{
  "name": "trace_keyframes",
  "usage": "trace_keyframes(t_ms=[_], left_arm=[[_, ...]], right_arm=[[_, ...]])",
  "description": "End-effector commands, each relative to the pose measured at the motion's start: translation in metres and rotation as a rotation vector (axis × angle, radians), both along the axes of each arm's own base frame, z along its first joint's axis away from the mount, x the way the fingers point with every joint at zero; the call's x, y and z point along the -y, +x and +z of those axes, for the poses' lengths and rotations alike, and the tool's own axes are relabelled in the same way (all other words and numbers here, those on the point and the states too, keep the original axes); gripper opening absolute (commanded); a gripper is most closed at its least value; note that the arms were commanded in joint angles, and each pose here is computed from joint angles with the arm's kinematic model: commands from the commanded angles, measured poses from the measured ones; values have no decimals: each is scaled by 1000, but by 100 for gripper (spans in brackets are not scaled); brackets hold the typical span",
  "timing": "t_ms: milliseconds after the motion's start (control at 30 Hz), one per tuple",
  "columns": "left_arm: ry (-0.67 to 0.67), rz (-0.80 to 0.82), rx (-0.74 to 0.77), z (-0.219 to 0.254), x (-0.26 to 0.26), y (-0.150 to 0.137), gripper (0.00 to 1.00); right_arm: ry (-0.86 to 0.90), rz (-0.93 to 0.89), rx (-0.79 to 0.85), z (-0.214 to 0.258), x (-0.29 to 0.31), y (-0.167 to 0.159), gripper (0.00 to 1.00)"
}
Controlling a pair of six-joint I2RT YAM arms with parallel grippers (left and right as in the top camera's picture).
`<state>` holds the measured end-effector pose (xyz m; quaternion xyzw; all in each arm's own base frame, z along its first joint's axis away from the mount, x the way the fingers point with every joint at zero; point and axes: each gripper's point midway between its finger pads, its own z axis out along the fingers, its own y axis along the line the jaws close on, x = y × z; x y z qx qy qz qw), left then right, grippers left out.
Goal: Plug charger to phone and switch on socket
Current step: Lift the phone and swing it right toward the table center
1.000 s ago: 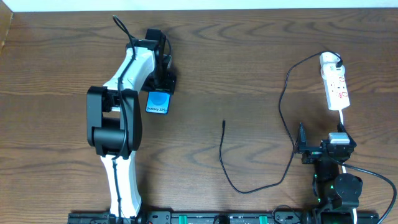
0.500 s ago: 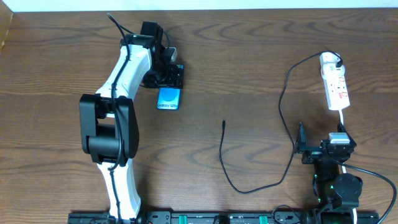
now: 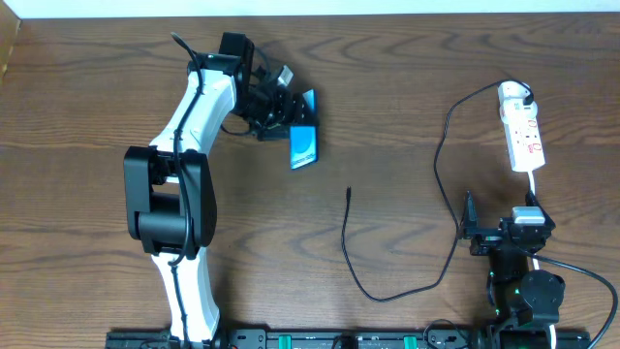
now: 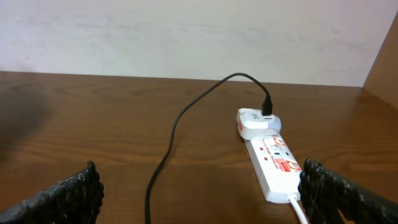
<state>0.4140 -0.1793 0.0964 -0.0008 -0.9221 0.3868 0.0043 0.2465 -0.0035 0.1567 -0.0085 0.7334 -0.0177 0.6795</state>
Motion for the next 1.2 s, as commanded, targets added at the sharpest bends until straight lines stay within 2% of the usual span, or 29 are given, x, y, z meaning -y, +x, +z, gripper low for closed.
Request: trace_keyframes(t_ms=[0, 233, 333, 567, 667, 800, 1167], left_arm=[[-253, 69, -113, 54, 26, -2, 7], [-325, 262, -439, 68, 33, -6, 7], [-355, 297, -525, 74, 35, -7, 7], [-433, 277, -583, 89, 40, -11, 7], [-434, 295, -617, 90, 41, -11, 7], [-434, 356, -739, 93, 41, -12, 7], [-469, 379, -852, 102, 44, -14, 7]], right_arm=[[-9, -13, -1, 0, 3, 0, 99], [-9, -13, -1, 0, 3, 0, 99], [-9, -13, -1, 0, 3, 0, 99], [-9, -13, -1, 0, 3, 0, 99], [-9, -13, -1, 0, 3, 0, 99], [-9, -13, -1, 0, 3, 0, 99], [-9, -13, -1, 0, 3, 0, 99]])
